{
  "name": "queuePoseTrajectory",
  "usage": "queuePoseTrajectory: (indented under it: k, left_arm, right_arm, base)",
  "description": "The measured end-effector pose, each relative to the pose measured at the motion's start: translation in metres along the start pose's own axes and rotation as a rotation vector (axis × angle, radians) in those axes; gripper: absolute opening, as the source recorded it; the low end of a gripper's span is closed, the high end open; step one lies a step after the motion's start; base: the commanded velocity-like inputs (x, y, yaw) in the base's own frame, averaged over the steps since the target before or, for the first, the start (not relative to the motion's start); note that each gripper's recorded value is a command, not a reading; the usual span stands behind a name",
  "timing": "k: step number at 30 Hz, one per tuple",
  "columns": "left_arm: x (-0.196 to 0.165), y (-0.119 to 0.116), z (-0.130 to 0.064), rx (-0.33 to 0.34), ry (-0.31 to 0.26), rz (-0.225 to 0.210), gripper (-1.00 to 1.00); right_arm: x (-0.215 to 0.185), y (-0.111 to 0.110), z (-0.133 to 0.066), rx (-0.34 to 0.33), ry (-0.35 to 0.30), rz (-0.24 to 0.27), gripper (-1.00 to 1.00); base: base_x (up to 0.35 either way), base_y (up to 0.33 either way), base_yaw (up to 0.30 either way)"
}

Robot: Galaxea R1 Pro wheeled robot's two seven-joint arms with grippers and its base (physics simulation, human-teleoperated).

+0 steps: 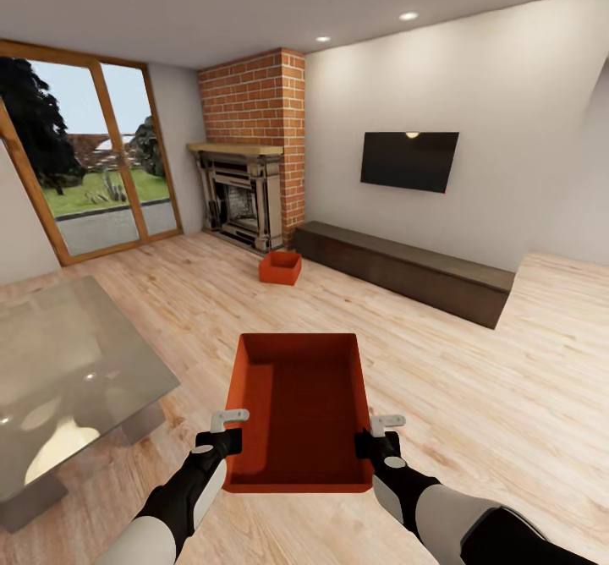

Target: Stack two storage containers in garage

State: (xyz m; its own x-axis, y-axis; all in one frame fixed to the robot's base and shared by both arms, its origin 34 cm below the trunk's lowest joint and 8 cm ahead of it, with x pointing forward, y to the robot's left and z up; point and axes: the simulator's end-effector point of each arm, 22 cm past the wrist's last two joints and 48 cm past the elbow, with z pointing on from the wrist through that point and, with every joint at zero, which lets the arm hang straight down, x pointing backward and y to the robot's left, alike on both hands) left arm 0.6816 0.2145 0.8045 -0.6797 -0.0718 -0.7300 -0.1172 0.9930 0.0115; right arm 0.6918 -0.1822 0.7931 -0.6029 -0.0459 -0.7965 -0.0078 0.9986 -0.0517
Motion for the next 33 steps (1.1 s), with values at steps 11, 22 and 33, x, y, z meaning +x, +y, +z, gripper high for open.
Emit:
queuePoseTrajectory:
  k: [11, 22, 33]
  left_arm:
    - [-0.009, 0.0, -0.006, 0.0, -0.015, -0.001, -1.0]
    - [-0.018, 0.0, -0.01, 0.001, -0.032, -0.003, -1.0]
    - [-0.026, 0.0, -0.015, 0.002, -0.049, -0.005, -1.0]
  right_arm:
    - [-0.009, -0.001, -0.005, 0.001, -0.015, 0.001, -1.0]
    - [-0.019, -0.001, -0.008, 0.002, -0.032, 0.001, -1.0]
    - [-0.028, -0.002, -0.012, 0.003, -0.049, 0.002, -1.0]
  base:
    - [0.0, 0.0, 0.0]
    - [0.0, 0.0, 0.04]
    - [0.0, 0.0, 0.061]
